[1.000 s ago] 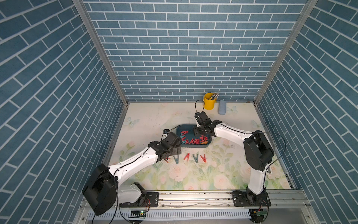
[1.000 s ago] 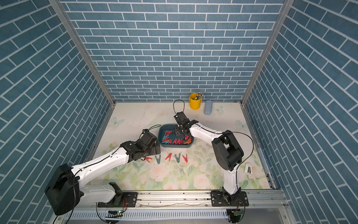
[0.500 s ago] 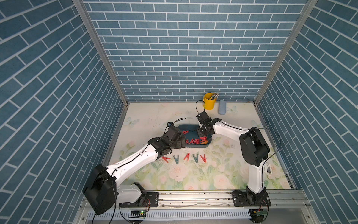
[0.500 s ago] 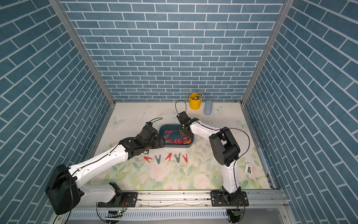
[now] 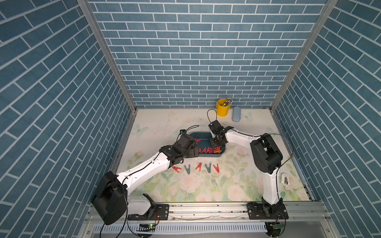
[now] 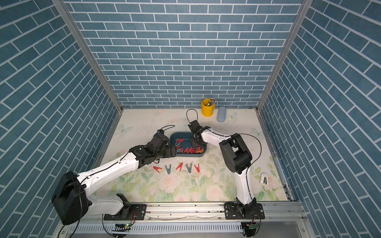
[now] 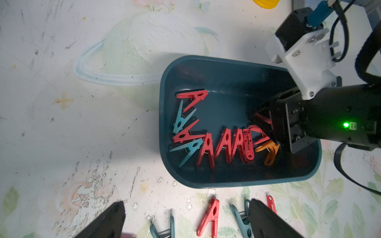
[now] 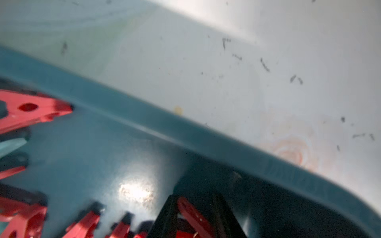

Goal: Take the clothespins out of the storage box
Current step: Pick up the clothespin from the storage box, then place the clothespin at the center of the board.

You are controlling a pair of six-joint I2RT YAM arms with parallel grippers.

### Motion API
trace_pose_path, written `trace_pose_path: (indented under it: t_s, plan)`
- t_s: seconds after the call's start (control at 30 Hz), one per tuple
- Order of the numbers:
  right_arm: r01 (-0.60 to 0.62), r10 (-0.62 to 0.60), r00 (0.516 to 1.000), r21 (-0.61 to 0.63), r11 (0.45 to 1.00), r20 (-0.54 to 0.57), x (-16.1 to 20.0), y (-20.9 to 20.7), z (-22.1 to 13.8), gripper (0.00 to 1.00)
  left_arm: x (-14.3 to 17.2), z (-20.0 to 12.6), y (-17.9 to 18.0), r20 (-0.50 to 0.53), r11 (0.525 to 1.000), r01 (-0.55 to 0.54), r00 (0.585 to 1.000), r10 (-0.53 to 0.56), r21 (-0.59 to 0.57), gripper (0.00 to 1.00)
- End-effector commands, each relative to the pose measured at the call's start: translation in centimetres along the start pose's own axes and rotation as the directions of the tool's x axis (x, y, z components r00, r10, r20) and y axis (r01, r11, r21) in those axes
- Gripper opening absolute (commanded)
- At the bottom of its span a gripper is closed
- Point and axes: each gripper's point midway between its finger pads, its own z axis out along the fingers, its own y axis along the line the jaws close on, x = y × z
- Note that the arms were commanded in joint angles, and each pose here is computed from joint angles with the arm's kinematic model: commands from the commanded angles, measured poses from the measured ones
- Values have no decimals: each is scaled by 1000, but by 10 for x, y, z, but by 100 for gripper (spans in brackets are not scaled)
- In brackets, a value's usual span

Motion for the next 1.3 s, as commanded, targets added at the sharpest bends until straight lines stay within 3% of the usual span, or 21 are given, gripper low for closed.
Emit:
trace_pose_path:
  t_s: [0.0,0.17,0.27,0.4,0.87,1.1,1.27]
  plan:
    - [34,-33,998,8,999,-47,10,0,8,27,-9,-8,0,24,1000,4,1000,-4,4,99]
    - [34,-34,999,-2,999,-35,7,1,5,11,-9,-12,1,31,1000,21,999,-21,8,100]
    - [32,-32,999,-10,999,-15,2,3,1,10,-10,-16,1,41,999,36,999,-36,13,100]
    - [29,-28,1000,-21,999,8,-5,4,-8,0,-8,-18,3,46,998,62,997,-63,25,99]
    - [-73,84,985,-76,994,153,-31,4,-83,0,-15,-24,-13,74,991,66,994,-75,120,99]
    - [-175,195,966,-127,976,168,-7,0,-114,0,-25,-21,-24,96,988,30,994,-45,153,99]
    - [-270,290,943,-140,953,160,30,-8,-124,0,-29,-15,-35,93,985,-12,996,-4,172,99]
